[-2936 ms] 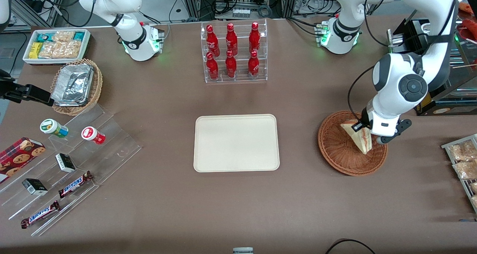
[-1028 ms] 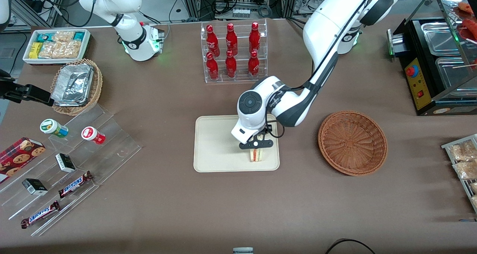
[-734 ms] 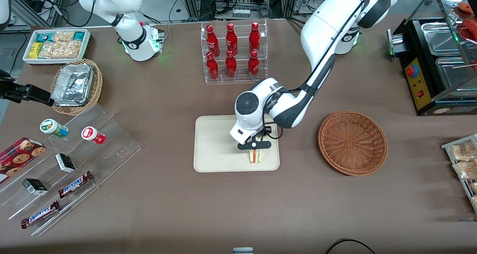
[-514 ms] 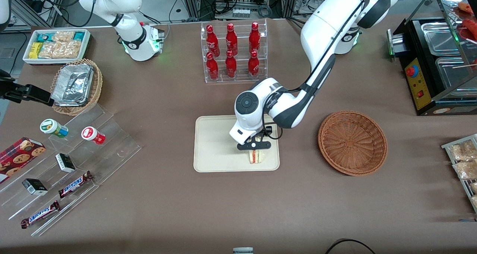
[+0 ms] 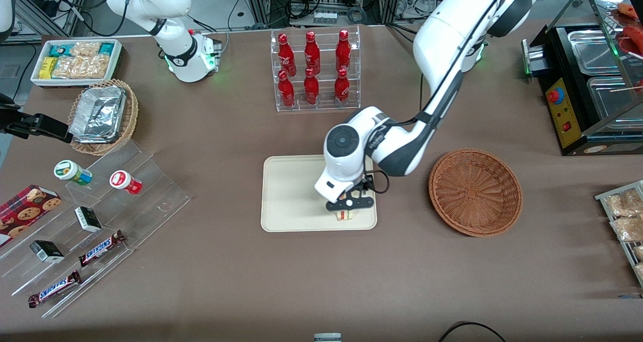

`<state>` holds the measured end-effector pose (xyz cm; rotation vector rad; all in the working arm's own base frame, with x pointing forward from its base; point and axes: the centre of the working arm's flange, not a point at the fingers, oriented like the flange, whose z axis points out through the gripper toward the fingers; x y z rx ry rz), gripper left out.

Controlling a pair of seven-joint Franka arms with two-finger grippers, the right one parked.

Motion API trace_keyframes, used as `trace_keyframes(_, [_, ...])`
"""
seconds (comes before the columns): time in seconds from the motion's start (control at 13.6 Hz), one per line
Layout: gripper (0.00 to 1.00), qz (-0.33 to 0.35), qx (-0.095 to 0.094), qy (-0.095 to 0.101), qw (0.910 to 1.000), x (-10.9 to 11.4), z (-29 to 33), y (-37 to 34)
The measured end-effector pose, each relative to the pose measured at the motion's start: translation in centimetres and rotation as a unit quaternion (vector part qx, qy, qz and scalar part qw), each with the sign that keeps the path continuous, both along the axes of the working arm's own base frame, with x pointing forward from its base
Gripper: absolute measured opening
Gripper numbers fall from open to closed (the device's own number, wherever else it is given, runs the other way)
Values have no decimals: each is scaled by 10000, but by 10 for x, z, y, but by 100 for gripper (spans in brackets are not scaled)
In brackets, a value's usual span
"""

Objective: Place sandwich from basket to tray

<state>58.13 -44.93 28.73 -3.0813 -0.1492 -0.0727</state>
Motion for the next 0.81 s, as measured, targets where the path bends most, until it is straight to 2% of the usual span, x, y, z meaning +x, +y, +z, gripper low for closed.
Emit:
trace_keyframes(0.29, [100, 338, 70, 28, 9994, 40, 32, 67])
trace_keyframes(0.44, [100, 290, -29, 167, 9994, 60, 56, 111])
trace_keyframes(0.59, [100, 239, -39, 301, 9993, 77, 75, 161])
trace_keyframes(0.73, [100, 206, -45, 450, 9988, 90, 87, 207])
trace_keyframes(0.81, [100, 160, -106, 559, 9983, 94, 92, 228])
